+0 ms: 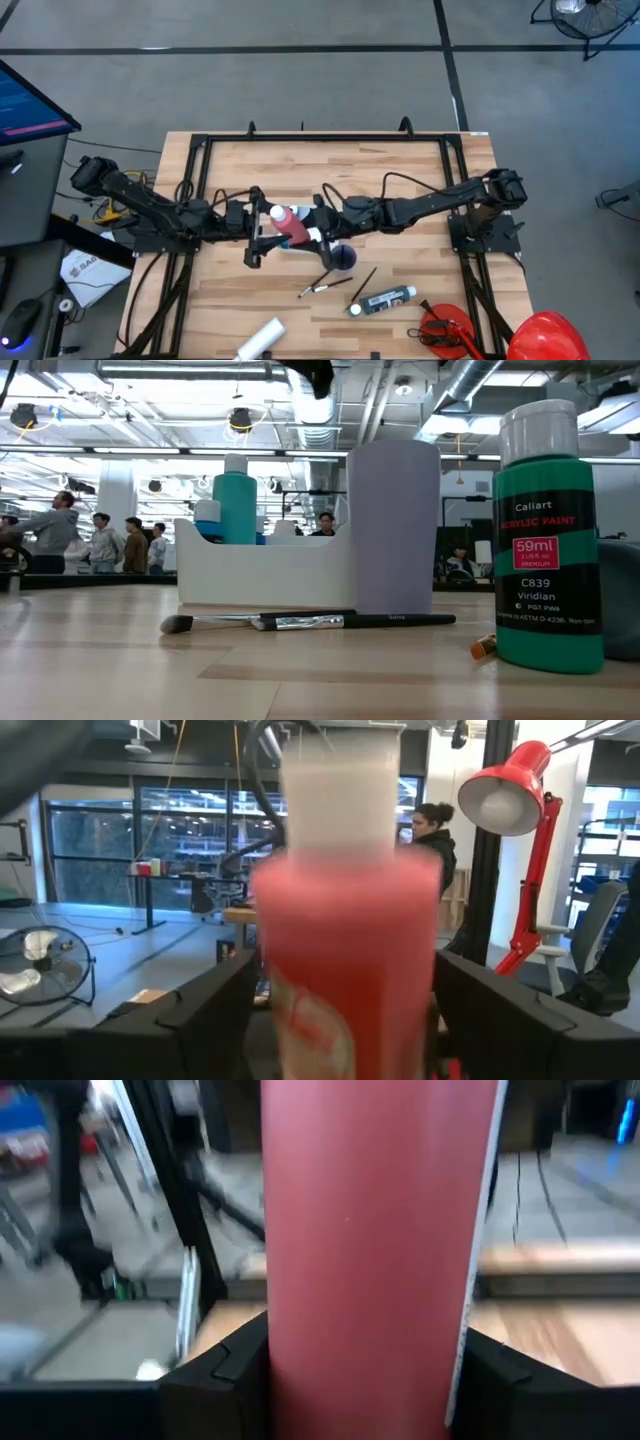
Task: Pick & Place Paint Supplies
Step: Put the red paint bottle into the white bin
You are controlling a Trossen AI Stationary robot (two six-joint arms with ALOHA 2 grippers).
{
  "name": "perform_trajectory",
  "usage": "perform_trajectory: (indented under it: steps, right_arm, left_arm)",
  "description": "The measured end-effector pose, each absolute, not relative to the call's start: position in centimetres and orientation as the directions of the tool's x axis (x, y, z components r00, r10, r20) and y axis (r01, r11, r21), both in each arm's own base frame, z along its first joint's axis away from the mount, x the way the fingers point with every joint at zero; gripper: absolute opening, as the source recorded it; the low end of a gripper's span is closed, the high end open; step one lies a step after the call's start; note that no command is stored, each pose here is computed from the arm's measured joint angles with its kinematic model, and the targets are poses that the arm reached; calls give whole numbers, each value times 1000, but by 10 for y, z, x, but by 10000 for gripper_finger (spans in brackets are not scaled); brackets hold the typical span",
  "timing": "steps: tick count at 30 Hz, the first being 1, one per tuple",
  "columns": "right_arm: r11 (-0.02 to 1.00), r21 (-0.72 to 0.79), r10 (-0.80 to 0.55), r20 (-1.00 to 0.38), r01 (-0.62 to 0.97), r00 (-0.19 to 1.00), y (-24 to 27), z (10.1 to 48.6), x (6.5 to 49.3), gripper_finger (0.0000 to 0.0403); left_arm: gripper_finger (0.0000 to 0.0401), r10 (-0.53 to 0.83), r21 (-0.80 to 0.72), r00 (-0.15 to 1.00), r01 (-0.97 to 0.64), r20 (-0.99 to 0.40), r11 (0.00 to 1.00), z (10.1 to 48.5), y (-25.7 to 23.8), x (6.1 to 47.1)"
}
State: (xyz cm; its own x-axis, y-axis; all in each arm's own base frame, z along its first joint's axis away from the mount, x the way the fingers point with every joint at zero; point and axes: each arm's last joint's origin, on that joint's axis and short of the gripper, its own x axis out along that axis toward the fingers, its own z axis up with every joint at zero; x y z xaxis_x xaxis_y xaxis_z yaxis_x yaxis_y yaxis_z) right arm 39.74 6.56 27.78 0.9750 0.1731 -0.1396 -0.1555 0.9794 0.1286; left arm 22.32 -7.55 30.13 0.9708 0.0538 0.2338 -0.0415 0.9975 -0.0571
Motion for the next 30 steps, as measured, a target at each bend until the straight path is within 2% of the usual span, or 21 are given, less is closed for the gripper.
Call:
perform_trajectory:
  steps: [5,8,13,16,24,30]
  right_arm:
    - [976,128,183,-25,-179,983,70,264,412,165]
    - [973,127,187,52,-193,981,72,256,420,164]
    - [965,151,191,156,-214,969,73,246,427,197]
    - [961,155,193,212,-228,958,75,243,429,204]
    - [961,151,194,231,-232,953,77,243,429,168]
    - [963,140,192,246,-231,950,77,245,429,197]
  left_arm:
    - [306,58,-40,970,-50,236,998,302,-75,223]
    - [303,57,-29,970,-52,236,998,302,-77,223]
    - [293,30,22,972,-36,232,999,301,-83,220]
    - [289,31,24,969,-38,244,999,303,-84,219]
    - [289,37,5,968,-39,250,999,302,-83,221]
    - [289,38,-4,977,-38,209,999,290,-83,233]
